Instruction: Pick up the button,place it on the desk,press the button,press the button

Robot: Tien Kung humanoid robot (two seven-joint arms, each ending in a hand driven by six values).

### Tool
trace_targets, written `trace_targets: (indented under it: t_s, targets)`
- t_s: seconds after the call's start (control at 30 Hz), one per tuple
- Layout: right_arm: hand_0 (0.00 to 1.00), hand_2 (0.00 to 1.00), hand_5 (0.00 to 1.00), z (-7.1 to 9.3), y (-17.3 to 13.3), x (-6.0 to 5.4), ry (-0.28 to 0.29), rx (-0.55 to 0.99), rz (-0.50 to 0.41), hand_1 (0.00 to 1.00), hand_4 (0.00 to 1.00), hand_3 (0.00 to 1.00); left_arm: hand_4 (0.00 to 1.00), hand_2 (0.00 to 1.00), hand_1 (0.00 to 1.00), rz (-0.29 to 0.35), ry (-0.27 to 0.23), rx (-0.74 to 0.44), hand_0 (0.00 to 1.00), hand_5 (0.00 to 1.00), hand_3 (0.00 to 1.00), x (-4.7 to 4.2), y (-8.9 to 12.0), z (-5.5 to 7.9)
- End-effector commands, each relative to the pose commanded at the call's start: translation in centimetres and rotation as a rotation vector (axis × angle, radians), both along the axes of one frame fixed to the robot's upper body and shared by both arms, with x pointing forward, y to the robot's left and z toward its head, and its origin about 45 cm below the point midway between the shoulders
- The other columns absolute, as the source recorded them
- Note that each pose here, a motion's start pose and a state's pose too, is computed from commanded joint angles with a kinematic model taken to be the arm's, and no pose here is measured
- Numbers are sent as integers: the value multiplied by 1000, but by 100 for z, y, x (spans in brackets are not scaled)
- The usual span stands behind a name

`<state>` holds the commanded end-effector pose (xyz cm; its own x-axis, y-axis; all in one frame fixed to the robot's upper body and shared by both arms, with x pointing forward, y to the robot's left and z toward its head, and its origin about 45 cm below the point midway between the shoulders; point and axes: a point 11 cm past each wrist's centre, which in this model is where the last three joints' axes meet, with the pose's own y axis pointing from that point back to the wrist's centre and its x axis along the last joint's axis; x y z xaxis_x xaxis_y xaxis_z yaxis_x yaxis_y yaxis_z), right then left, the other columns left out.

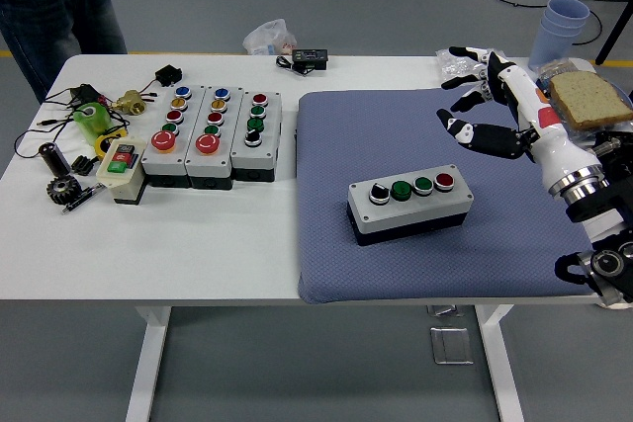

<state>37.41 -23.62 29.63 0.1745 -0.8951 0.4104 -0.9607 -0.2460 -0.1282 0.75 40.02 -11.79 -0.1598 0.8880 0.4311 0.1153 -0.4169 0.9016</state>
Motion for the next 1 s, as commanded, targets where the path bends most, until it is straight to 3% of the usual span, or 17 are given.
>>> trace_targets:
  t_s: [0.13,0.17,0.33,0.37,0.53,0.57,0.73,0.77,0.8,0.93,0.97,1.0]
  targets:
    - [401,508,87,-124,-68,-44,120,130,-27,346,693,785,270,425,420,-4,3,1,559,376,429,-7,2,1]
    - [363,471,99,-153,-94,-57,140,150,-40,284,670,763,270,426,419,-6,4,1,560,375,429,-8,4,1]
    - [363,471,99,-246,-126,-108,199,188,-43,284,670,763,270,426,419,-11,8,1,560,375,429,-13,5,1]
    - [298,418,112,-270,-126,-127,210,184,-35,207,654,739,268,425,420,-12,8,1,560,375,429,-14,5,1]
    - [298,418,112,-383,-69,-226,262,173,41,207,654,739,268,425,420,-13,7,0,560,375,429,-16,2,0]
    - [304,368,85,-403,-60,-243,271,172,48,134,591,700,270,426,420,-13,7,-1,560,373,429,-15,1,-1]
    - [304,368,85,-492,-120,-258,287,92,7,134,591,700,270,426,420,-14,6,-1,560,373,429,-10,0,-1]
    - [336,322,2,-518,-153,-250,291,46,-10,105,635,724,269,425,420,-15,6,-1,561,372,429,-8,0,-1]
    - [336,322,2,-544,-178,-245,300,4,-22,105,635,724,269,425,420,-15,6,-1,561,372,429,-6,1,0]
    - [336,322,2,-568,-237,-222,275,-156,-46,105,635,724,269,425,420,-15,6,0,561,372,429,-1,3,1]
    - [235,264,2,-567,-254,-213,262,-197,-55,64,362,749,268,425,420,-15,6,0,562,373,429,-1,3,1]
    - [235,264,2,-582,-275,-205,260,-244,-63,64,362,749,268,425,420,-14,6,-1,562,373,429,-2,3,1]
